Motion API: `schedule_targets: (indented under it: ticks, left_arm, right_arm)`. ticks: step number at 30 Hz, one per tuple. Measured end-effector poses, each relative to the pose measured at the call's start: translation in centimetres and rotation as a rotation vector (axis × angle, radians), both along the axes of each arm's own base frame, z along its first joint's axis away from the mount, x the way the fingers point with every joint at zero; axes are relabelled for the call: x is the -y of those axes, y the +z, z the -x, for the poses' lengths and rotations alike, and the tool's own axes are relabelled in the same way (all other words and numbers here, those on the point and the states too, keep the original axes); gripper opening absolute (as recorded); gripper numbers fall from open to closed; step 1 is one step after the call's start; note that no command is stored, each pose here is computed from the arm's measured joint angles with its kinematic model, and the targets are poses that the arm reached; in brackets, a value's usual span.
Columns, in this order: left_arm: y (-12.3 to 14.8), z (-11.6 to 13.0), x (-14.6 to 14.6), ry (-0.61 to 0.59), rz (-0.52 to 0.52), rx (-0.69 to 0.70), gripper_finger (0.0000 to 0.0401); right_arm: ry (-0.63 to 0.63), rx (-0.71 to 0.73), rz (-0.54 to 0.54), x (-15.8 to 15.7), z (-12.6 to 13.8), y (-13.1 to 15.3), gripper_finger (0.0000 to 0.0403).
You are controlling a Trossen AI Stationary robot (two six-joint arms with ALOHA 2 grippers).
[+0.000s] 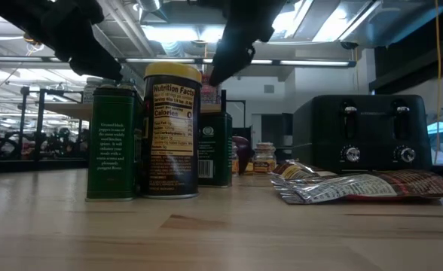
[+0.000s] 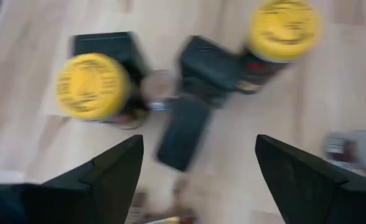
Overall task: Shelf spices
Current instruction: Put the top right black seasoning can on the shelf
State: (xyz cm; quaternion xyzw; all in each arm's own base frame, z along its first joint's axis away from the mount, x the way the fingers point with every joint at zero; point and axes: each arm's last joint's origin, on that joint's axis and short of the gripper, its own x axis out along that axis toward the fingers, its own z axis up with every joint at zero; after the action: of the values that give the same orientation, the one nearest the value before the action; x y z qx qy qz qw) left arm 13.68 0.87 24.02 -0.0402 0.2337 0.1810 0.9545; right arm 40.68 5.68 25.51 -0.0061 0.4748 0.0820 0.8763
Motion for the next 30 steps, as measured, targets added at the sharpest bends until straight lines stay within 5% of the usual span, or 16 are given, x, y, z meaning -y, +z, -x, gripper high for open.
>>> schedule_targets:
  ticks: [11, 30]
  left_arm:
    - [0.2, -0.3, 0.0, -0.013, -0.023, 0.023, 0.0225]
    - [0.2, -0.3, 0.1, 0.005, 0.017, 0.03, 0.0225]
  right_arm:
    - [-0.135, 0.022, -0.006, -2.3, 0.2, -3.1, 0.0313]
    - [-0.219, 0.057, 0.038, -1.9, 0.9, -6.2, 0.0223]
